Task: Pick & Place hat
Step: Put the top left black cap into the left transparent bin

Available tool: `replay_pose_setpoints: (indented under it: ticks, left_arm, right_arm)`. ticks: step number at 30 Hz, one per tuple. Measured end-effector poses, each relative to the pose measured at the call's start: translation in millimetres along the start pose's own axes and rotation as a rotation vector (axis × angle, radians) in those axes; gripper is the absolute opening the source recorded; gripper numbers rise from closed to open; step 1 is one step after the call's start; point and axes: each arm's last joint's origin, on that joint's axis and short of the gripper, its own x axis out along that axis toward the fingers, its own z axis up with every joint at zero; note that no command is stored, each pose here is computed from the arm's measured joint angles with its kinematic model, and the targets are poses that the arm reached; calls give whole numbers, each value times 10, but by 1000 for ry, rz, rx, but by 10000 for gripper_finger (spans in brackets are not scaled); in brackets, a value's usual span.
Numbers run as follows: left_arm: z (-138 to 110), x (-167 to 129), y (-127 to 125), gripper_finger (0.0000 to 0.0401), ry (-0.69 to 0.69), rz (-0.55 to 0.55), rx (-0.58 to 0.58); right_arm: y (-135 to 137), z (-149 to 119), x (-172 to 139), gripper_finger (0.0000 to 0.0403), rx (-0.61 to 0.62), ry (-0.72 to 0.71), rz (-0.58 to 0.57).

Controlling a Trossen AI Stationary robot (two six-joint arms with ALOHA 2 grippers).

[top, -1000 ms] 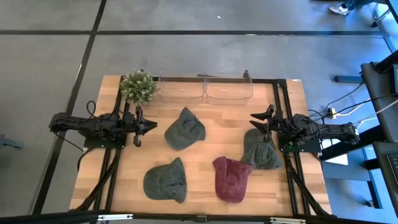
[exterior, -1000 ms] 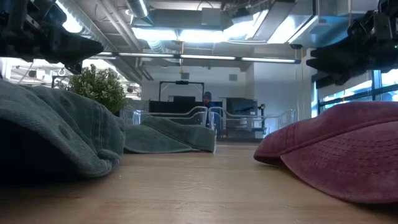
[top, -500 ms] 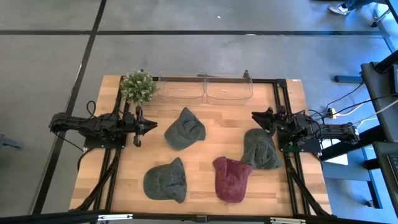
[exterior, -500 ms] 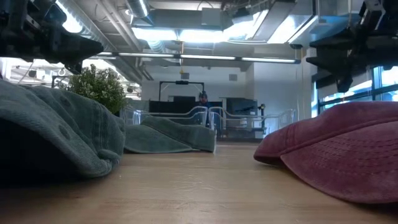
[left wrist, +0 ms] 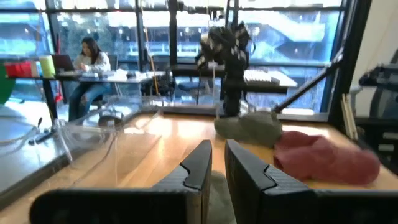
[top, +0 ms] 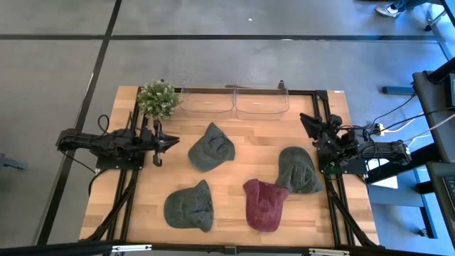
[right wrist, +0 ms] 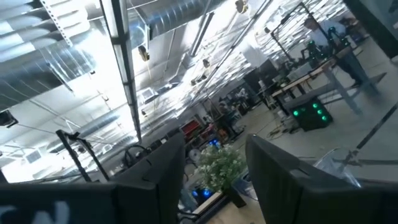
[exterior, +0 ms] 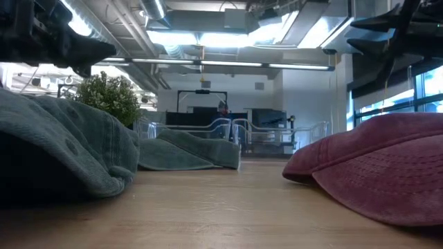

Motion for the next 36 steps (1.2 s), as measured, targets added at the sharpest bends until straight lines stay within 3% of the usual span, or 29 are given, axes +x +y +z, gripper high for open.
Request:
replay_pose_setpoints:
  ticks: [8, 15, 20, 29, 36]
  left_arm:
    - [72, -3, 4, 43, -73, 11, -74]
    - [106, -7, 29, 43, -111, 93, -128]
    - [111, -9, 38, 43, -123, 121, -202]
    - [109, -7, 25, 43, -117, 77, -197]
    - [112, -8, 28, 66, -120, 87, -198]
  right_arm:
    - [-2, -4, 1, 177, 3, 3, -2]
    - [-18, -43, 21, 252, 59, 19, -49]
    - [-41, -66, 35, 285, 5, 12, -120]
    - [-85, -77, 43, 289, -34, -37, -269]
    - [-94, -74, 41, 289, -38, -50, -297]
